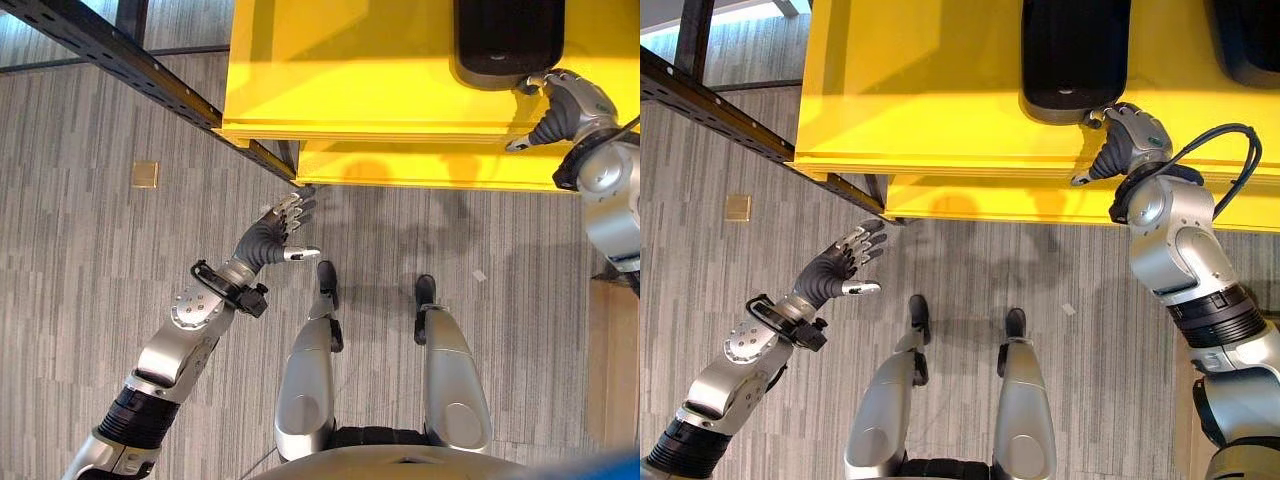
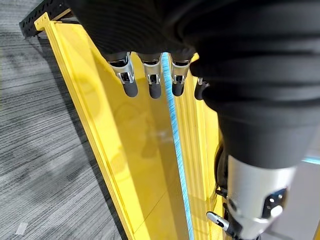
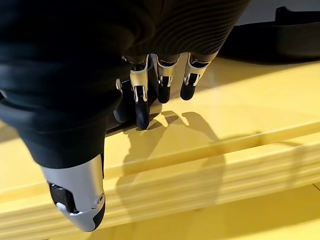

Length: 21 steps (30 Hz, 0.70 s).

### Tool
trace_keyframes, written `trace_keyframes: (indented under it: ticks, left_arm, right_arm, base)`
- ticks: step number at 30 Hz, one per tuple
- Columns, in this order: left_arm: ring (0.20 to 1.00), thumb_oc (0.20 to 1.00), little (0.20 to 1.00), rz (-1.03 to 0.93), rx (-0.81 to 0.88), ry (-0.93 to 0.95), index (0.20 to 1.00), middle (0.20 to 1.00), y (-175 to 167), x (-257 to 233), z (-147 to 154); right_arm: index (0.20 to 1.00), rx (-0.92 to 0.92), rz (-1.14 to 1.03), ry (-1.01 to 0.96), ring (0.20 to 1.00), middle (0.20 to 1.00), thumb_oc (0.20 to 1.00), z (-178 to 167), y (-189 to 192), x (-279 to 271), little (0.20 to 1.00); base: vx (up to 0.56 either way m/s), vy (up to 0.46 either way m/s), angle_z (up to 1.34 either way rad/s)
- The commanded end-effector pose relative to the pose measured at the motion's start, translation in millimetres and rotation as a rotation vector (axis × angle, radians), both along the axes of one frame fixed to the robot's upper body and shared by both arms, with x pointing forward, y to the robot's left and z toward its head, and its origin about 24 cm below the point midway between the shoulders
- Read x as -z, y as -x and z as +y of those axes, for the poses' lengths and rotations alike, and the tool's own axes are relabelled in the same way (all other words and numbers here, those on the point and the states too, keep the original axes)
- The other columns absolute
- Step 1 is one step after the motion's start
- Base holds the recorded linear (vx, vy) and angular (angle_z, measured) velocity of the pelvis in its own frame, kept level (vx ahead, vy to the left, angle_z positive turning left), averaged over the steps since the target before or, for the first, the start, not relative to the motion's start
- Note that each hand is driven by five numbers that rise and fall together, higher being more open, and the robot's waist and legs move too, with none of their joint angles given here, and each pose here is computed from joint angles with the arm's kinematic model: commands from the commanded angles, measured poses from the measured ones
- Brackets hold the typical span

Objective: Move parts from the plastic box to the shelf.

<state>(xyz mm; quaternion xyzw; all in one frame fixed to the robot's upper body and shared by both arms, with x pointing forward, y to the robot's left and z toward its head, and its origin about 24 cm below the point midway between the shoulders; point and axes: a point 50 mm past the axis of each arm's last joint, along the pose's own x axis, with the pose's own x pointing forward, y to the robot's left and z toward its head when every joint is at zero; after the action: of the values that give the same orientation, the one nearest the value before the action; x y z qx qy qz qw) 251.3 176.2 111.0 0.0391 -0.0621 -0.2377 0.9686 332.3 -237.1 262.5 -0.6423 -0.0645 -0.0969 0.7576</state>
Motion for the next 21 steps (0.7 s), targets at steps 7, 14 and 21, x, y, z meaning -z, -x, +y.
trace_keyframes:
  ticks: [7,14,21]
  left_arm:
    - [1.0,1.0,1.0,-0.026,0.019,0.007,1.0,1.0,4,0,-5]
    - [1.0,1.0,1.0,-0.021,0.029,0.012,1.0,1.0,4,1,-6]
    - [1.0,1.0,1.0,-0.022,0.033,0.017,1.0,1.0,4,1,-8]
  right_arm:
    - [1.0,-0.041,-0.164,0.022,1.0,1.0,1.0,15,-1,-41,1.0]
    - [1.0,-0.056,-0.159,0.035,1.0,1.0,1.0,18,0,-40,1.0]
    - [1.0,-0.082,-0.229,0.01,1.0,1.0,1.0,21,2,-51,1.0]
  base:
    - [0.0,0.0,0.0]
    - [0.0,0.0,0.0]
    - [0.0,0.0,0.0]
